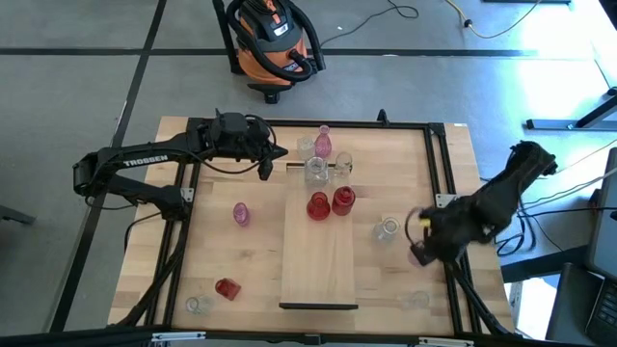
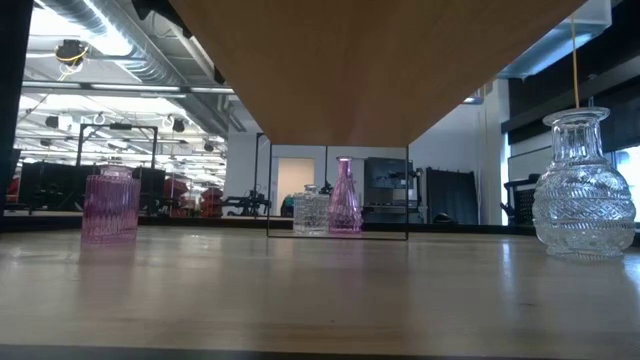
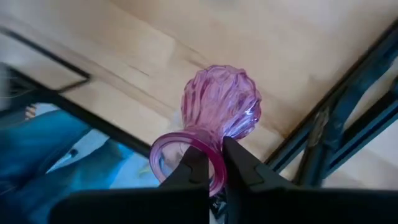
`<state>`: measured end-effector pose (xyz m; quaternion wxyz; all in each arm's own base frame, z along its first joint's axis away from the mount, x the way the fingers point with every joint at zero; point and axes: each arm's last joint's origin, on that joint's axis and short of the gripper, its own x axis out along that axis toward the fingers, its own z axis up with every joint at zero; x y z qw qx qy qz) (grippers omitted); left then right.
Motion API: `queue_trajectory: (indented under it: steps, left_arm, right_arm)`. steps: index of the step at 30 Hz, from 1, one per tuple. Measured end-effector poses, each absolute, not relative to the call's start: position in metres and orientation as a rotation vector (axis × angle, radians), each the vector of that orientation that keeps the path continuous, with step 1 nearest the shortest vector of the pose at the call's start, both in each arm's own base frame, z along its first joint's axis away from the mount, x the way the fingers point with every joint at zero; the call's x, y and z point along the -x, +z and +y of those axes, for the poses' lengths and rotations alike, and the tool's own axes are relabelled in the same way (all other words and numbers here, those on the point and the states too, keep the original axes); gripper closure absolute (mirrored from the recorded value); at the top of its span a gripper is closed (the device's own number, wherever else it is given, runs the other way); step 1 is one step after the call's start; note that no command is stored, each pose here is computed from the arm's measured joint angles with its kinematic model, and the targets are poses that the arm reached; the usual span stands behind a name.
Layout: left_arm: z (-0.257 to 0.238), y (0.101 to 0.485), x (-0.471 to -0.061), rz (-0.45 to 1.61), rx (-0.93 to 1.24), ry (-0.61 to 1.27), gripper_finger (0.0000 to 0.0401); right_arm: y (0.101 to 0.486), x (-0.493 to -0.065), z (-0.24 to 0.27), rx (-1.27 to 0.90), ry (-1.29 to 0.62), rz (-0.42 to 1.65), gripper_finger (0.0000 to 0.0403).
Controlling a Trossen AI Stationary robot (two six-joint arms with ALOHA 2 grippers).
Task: Sort vases onto shelf
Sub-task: Put the violet vase on the shelf
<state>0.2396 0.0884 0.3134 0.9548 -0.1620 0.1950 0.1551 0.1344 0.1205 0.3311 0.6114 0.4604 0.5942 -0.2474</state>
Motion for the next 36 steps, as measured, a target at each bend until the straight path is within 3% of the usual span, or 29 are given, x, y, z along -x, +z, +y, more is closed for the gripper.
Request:
queue_trajectory:
  steps: [8,18,36]
  left_arm:
    - [0.088,0.313,-0.240,0.397,0.324,0.315,0.0401]
    - [0.088,0.308,-0.237,0.453,0.333,0.319,0.0401]
    - [0.086,0.301,-0.233,0.560,0.251,0.294,0.0401]
  right_arm:
    - [0.401,-0.188,0.097,-0.928,-0.324,1.231,0.0401]
    - [0.422,-0.276,0.121,-0.666,-0.084,1.316,0.0402]
    - [0.388,-0.343,0.160,-0.704,0.046,1.415,0.0403]
